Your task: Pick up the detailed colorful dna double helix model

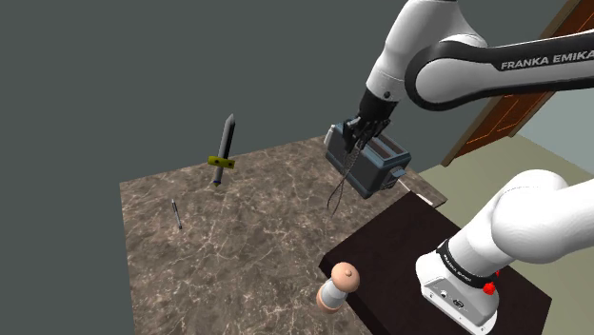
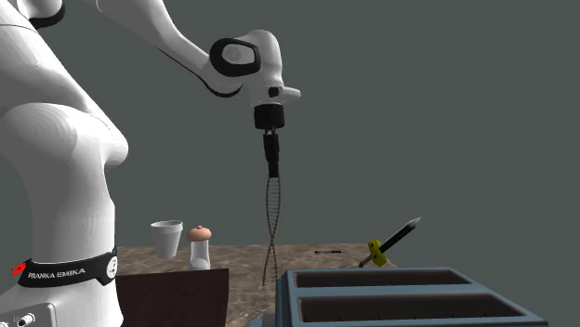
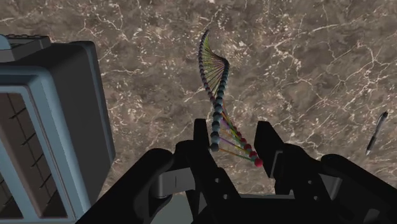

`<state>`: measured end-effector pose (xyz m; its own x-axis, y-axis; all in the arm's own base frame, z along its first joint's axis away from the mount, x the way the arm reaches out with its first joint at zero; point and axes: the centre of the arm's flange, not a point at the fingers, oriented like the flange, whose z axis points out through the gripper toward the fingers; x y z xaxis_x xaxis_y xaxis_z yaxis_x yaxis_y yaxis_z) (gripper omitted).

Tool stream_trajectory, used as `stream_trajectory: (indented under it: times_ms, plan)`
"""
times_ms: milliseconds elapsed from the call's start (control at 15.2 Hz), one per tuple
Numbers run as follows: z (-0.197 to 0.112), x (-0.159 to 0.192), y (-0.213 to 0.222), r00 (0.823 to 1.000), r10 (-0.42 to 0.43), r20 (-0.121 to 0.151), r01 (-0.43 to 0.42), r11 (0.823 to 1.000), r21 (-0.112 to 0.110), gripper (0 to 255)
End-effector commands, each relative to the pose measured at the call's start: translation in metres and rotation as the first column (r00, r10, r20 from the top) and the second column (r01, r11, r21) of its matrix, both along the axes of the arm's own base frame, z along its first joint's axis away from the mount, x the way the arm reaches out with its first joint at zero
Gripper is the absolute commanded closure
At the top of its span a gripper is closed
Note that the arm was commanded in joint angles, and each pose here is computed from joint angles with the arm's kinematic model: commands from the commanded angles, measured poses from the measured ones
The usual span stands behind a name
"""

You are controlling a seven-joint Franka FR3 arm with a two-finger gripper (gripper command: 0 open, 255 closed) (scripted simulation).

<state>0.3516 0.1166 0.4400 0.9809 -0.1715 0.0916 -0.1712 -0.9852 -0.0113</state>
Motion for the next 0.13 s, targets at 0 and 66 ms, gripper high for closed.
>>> stream_trajectory:
  times_ms: [0, 66]
  plan:
    - [0.0064, -0.0009, -0.0004, 1.0, 0.0, -0.001, 0.0, 1.0, 0.0, 255]
    - [0.0064, -0.0008, -0.0004, 1.0, 0.0, -0.001, 0.0, 1.0, 0.0, 255]
